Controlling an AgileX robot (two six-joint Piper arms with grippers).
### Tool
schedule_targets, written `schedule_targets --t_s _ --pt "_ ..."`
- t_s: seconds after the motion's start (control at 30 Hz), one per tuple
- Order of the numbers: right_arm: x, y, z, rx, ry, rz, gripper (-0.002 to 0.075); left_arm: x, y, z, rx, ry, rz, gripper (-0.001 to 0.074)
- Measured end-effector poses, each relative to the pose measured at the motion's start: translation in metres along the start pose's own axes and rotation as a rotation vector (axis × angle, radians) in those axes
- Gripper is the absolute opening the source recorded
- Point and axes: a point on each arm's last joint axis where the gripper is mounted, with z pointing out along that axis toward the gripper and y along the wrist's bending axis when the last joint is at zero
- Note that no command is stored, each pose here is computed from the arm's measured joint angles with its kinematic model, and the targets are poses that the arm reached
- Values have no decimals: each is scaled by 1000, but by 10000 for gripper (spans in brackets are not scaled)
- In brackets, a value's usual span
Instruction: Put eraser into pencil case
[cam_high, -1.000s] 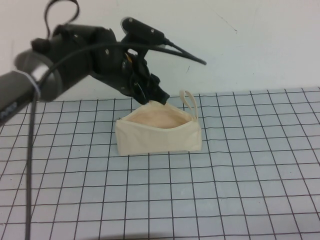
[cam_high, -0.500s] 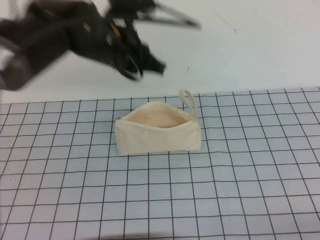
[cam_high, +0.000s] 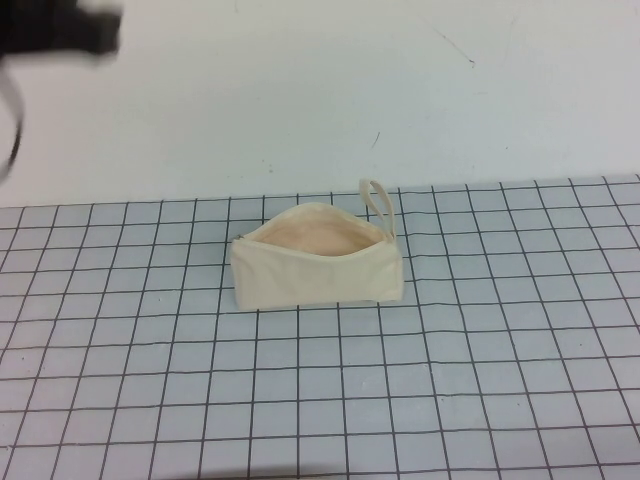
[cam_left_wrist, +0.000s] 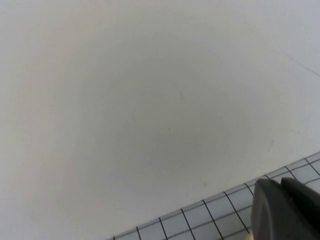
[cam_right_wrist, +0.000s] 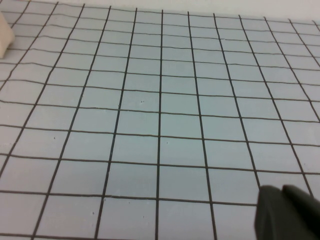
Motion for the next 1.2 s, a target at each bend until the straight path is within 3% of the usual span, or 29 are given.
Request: schedule_targets --t_s 0.27,0.57,0.83,1.03,1.2 --pt "0 0 0 0 0 0 -1 110 -11 -41 78 24 -102 0" --pt "0 0 0 0 0 0 -1 198 -24 -46 133 210 -224 0" --pt "0 0 0 0 0 0 -1 238 -29 -47 130 306 -275 0" --pt "0 0 0 0 0 0 -1 242 -11 -79 27 57 -292 -1" --pt "0 0 0 0 0 0 -1 265 -2 -101 -112 -74 -271 -1"
